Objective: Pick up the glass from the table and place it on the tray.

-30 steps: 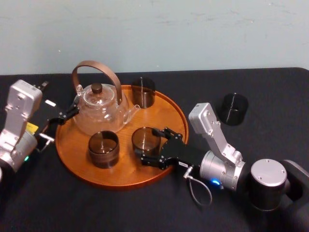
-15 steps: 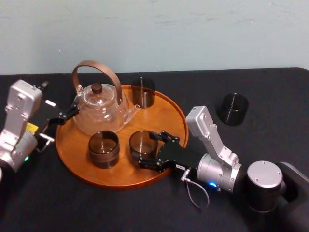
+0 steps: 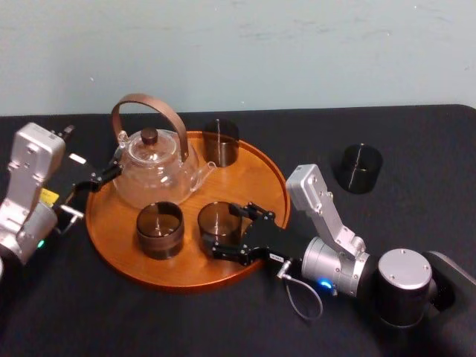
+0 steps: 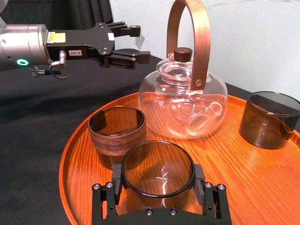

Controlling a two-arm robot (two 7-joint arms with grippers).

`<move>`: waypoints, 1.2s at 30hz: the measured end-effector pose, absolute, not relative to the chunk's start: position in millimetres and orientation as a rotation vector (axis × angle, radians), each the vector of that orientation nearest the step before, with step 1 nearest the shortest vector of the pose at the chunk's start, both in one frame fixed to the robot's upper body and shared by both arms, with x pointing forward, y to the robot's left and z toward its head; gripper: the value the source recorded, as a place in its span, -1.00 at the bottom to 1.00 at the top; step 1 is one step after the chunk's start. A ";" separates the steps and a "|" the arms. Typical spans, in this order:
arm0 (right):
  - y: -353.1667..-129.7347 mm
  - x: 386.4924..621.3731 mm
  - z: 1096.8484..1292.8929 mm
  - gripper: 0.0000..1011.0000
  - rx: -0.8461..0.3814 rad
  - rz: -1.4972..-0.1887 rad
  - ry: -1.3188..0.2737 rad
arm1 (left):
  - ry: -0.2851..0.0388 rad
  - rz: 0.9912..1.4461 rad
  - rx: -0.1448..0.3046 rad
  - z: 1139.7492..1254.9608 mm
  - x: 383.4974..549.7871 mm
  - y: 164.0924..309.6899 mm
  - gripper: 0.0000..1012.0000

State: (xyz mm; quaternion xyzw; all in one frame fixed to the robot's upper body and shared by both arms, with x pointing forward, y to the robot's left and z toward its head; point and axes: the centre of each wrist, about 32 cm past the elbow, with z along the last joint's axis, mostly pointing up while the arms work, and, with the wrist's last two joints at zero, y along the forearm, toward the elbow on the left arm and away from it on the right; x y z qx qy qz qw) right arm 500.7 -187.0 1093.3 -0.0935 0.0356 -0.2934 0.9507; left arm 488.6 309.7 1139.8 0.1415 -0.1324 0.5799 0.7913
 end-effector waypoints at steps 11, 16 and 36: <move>-188.0 501.6 1090.8 0.78 -0.194 -0.597 0.082 | -0.285 1.248 0.304 1139.8 488.7 309.7 0.98; -188.0 501.5 1090.7 0.78 -0.195 -0.597 0.083 | -0.285 1.248 0.304 1139.8 488.6 309.7 0.98; -197.6 487.8 1100.9 0.98 -0.153 -0.626 -0.018 | -0.285 1.248 0.304 1139.8 488.7 309.7 0.98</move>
